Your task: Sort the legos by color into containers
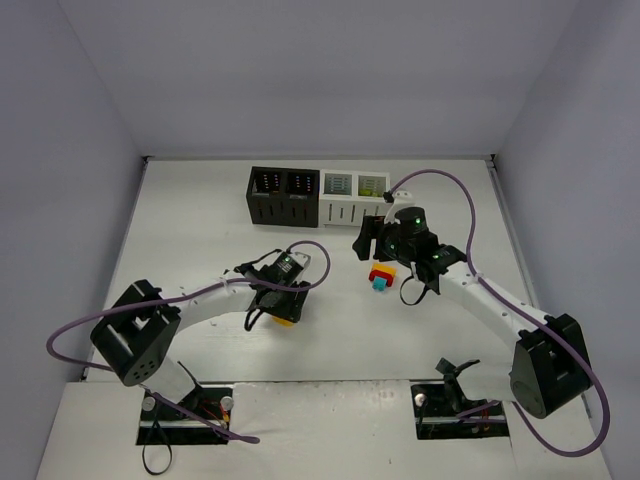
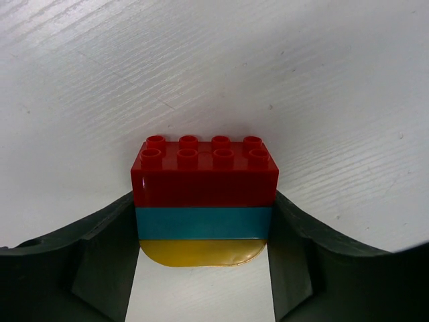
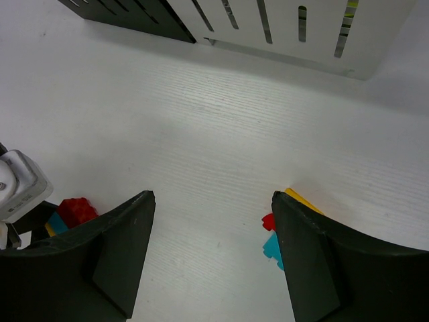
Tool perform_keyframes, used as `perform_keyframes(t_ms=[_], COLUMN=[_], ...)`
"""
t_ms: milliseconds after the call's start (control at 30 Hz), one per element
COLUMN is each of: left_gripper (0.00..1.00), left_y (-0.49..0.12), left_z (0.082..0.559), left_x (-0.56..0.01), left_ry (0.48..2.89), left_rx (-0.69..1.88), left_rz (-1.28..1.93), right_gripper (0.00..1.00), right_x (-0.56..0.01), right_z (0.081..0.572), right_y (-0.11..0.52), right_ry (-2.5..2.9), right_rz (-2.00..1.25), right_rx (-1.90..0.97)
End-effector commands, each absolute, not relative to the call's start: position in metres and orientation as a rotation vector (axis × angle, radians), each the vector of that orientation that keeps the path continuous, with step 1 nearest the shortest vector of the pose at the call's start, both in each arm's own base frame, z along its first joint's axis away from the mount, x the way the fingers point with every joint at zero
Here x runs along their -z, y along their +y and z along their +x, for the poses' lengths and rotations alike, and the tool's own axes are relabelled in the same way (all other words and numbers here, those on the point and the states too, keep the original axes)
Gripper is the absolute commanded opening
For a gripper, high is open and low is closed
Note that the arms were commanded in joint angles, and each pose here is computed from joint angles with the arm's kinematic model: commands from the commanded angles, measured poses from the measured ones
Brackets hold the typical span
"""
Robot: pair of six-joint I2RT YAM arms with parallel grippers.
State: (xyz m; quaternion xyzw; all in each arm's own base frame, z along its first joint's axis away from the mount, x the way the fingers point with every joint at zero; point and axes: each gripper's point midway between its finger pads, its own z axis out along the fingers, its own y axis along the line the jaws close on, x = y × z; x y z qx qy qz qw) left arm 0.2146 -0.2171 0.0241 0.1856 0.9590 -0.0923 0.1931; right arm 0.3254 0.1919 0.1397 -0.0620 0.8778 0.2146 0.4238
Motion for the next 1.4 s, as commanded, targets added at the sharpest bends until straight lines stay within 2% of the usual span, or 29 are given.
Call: perform_keyframes(t_ms=[0,33,67,167,400,600,800,1367], left_gripper=[0.44,0.36,0.22,0.03,0.03,0.03,0.03,0.03], left_y=[-0.224,-0.226,-0.227,-0.229,-0.239,-0.249,-0.255,-0.264], left_z=[0.223,0.225,0.228,0.242,0.264,0.269,0.272,0.294], left_x=[-0.042,-0.049,-0.055,-0.084,-0.182,-0.21,-0.226,-0.248], left_ry=[2.63,2.606,2.584,2.45,1.973,1.758,1.65,1.573], left_rx=[0.275,0.291,0.303,0.318,0.389,0.36,0.339,0.325], left_rz=[0.522,0.524,0.529,0.546,0.734,0.918,0.996,0.979], right_gripper=[0.67,0.67,0.67,0.66,0.65,0.65,0.65,0.63], right_x=[-0.17,-0.172,-0.175,-0.185,-0.219,-0.263,-0.281,-0.254], right_z=[0.335,0.335,0.335,0.334,0.327,0.321,0.308,0.288], right_y=[0.198,0.2,0.201,0.21,0.248,0.285,0.308,0.333], right_ry=[2.088,2.083,2.077,2.067,2.059,2.014,2.003,2.065], right_rz=[-0.158,-0.162,-0.168,-0.203,-0.332,-0.406,-0.482,-0.567], right_rx=[-0.579,-0.591,-0.598,-0.651,-0.887,-1.145,-1.284,-1.284])
